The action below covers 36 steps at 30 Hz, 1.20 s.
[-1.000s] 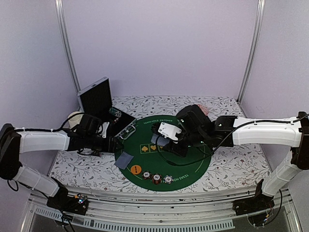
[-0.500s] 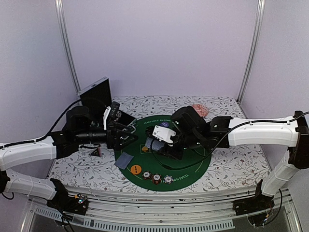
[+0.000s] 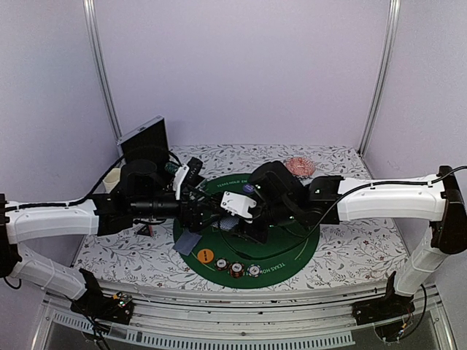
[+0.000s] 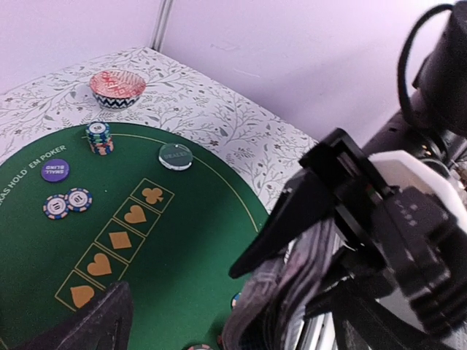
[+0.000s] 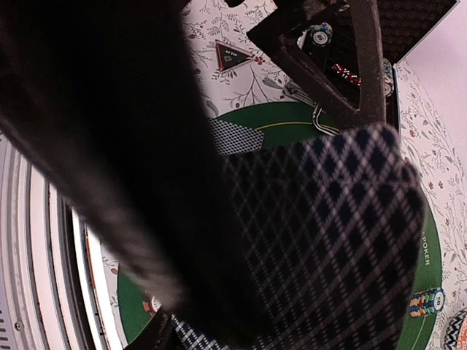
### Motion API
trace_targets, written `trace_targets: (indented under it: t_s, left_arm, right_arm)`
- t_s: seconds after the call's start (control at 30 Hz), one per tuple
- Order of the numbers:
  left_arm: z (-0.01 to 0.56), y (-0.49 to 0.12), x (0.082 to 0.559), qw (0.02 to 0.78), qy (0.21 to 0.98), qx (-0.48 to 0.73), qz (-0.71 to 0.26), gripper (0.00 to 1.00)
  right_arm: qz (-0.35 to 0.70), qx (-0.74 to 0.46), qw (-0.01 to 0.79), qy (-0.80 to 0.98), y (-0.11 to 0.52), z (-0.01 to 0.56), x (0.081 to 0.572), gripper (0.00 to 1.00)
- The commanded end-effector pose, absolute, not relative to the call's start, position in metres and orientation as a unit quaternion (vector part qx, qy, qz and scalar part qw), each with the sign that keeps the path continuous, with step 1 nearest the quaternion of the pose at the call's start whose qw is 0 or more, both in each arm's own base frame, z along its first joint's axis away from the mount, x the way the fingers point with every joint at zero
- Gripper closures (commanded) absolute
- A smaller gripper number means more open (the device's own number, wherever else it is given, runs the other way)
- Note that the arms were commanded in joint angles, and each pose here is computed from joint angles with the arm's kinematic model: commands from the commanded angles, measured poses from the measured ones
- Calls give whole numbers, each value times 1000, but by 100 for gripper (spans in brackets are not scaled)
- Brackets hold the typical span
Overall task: Distribute texas hold em gaming equipment
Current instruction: Pick up the poker card from the face-down deck piles.
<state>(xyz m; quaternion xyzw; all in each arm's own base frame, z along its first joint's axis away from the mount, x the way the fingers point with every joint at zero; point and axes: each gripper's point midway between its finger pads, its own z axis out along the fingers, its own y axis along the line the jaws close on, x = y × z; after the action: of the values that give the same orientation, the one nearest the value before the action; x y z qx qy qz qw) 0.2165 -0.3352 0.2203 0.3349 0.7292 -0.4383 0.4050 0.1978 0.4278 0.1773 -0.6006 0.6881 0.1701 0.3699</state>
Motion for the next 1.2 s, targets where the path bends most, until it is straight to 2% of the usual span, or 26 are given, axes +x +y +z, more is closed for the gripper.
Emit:
trace_targets:
  t_s: [0.0, 0.3, 0.73, 0.83, 1.0, 1.1, 1.17]
  left_arm:
    - [222, -332, 241, 439, 752, 302, -388, 6]
    - [211, -322, 245, 432, 777, 290, -354, 15]
    - [211, -314, 240, 432, 780, 291, -347, 15]
    - [216, -319, 230, 427, 765, 305, -373, 16]
    - [223, -325, 217, 417, 745, 325, -407, 30]
    - [221, -323, 219, 418, 750, 322, -400, 44]
    - [219, -320, 220, 418, 755, 319, -392, 46]
  right_arm:
    - [184, -597, 383, 680, 440, 191, 197, 56]
    - [170, -592, 391, 684, 432, 193, 200, 56]
    - [157, -589, 393, 688, 427, 190, 203, 56]
    - [155, -590, 391, 689, 426, 188, 203, 56]
    - [154, -589, 393, 689, 426, 189, 203, 56]
    - [152, -590, 394, 689, 426, 189, 204, 56]
    - [152, -590, 394, 689, 426, 189, 204, 56]
